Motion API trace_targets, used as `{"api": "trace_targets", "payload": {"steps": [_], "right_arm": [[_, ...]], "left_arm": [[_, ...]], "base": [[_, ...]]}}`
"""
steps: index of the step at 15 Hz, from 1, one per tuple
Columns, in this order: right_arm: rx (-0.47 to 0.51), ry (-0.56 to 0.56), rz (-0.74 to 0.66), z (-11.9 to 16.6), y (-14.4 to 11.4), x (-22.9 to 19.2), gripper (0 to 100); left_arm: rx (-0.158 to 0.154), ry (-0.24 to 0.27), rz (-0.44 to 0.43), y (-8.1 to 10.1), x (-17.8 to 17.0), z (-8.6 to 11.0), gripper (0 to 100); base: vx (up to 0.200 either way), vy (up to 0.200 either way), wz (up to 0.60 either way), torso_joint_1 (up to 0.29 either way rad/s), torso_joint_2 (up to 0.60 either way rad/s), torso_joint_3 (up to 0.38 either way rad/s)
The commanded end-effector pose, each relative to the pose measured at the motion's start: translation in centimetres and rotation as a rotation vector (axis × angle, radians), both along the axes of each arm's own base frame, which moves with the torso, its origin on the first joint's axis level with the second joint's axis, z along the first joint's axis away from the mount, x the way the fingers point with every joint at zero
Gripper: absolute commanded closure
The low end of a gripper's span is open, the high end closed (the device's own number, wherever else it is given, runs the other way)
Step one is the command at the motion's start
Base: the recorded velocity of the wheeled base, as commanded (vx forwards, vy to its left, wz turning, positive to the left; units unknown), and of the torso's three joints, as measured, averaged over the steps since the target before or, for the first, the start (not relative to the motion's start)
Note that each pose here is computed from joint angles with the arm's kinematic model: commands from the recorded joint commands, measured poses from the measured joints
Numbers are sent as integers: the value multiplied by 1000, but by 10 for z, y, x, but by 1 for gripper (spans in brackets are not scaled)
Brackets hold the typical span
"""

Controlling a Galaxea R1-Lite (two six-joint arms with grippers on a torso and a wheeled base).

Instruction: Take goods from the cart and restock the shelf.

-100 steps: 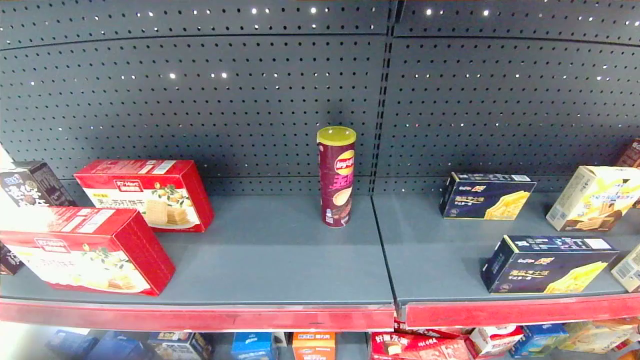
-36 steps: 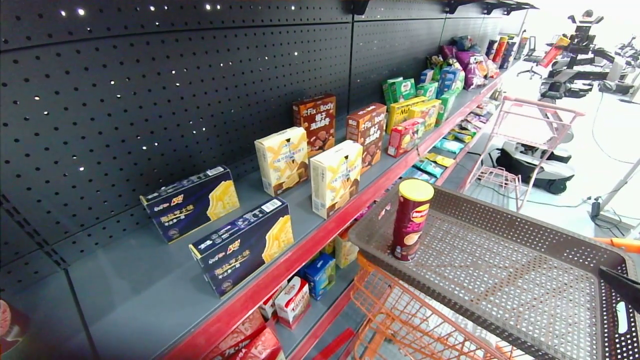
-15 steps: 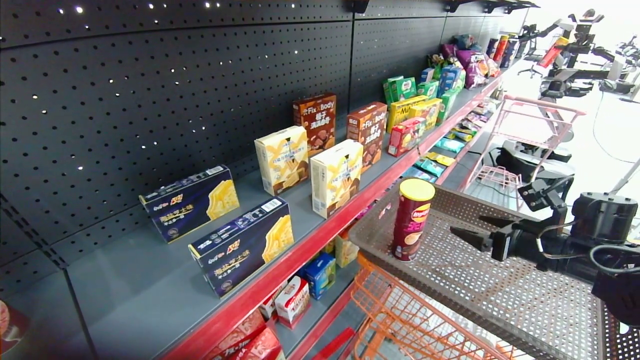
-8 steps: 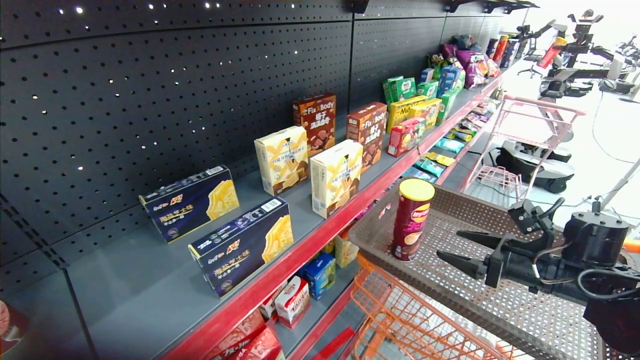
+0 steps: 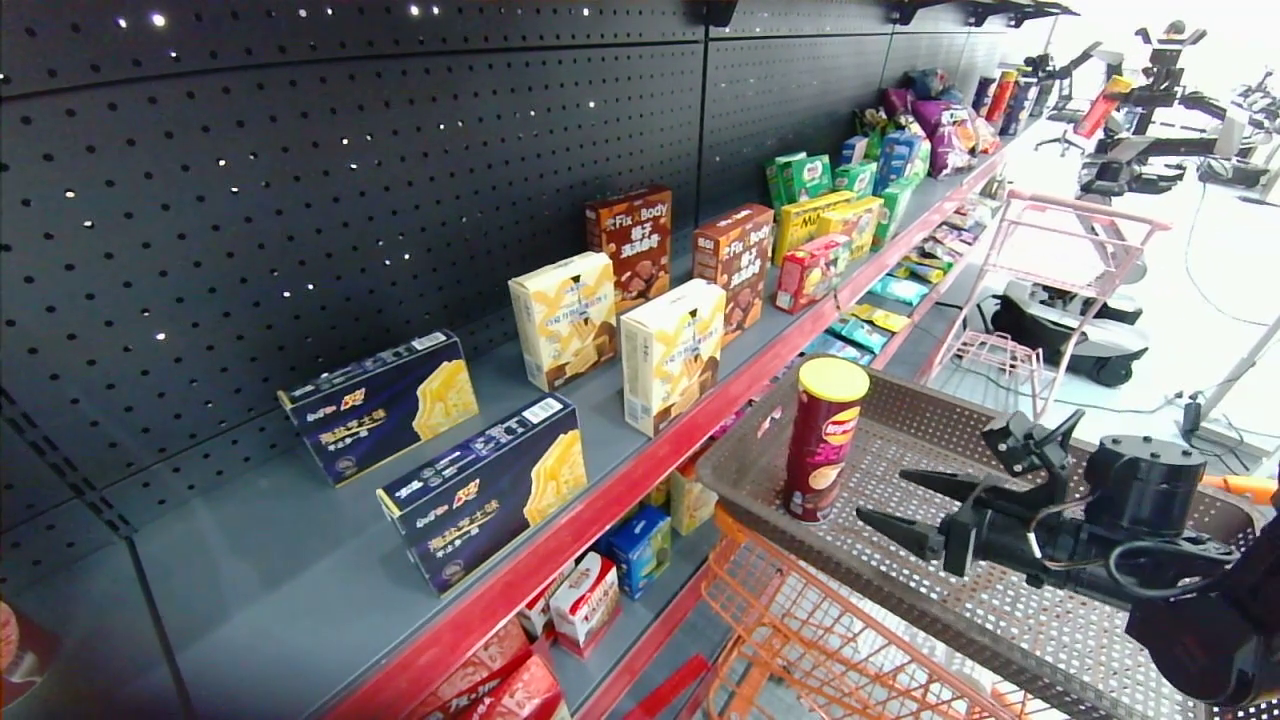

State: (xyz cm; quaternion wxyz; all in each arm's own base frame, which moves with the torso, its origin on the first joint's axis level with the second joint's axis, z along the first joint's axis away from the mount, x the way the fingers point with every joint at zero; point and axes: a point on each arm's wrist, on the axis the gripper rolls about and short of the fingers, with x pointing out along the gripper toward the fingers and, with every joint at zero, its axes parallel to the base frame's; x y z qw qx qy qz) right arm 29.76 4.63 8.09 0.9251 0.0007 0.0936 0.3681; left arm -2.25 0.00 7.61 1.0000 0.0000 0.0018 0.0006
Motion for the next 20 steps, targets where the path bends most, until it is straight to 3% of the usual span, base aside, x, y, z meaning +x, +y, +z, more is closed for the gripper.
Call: {"api": "trace_targets", "payload": {"steps": [1, 9, 20], "right_arm": [[-2, 4, 1, -9, 3, 16, 0], [16, -135, 47, -13, 30, 89, 0], [18, -147, 70, -25, 44, 123, 0]], "left_arm": [[0, 1, 0, 0, 0, 0, 0], [0, 1, 0, 0, 0, 0, 0], [0, 1, 0, 0, 0, 0, 0]], "base": [[0, 0, 0, 0, 0, 0], [0, 0, 0, 0, 0, 0], [0, 0, 0, 0, 0, 0]]}}
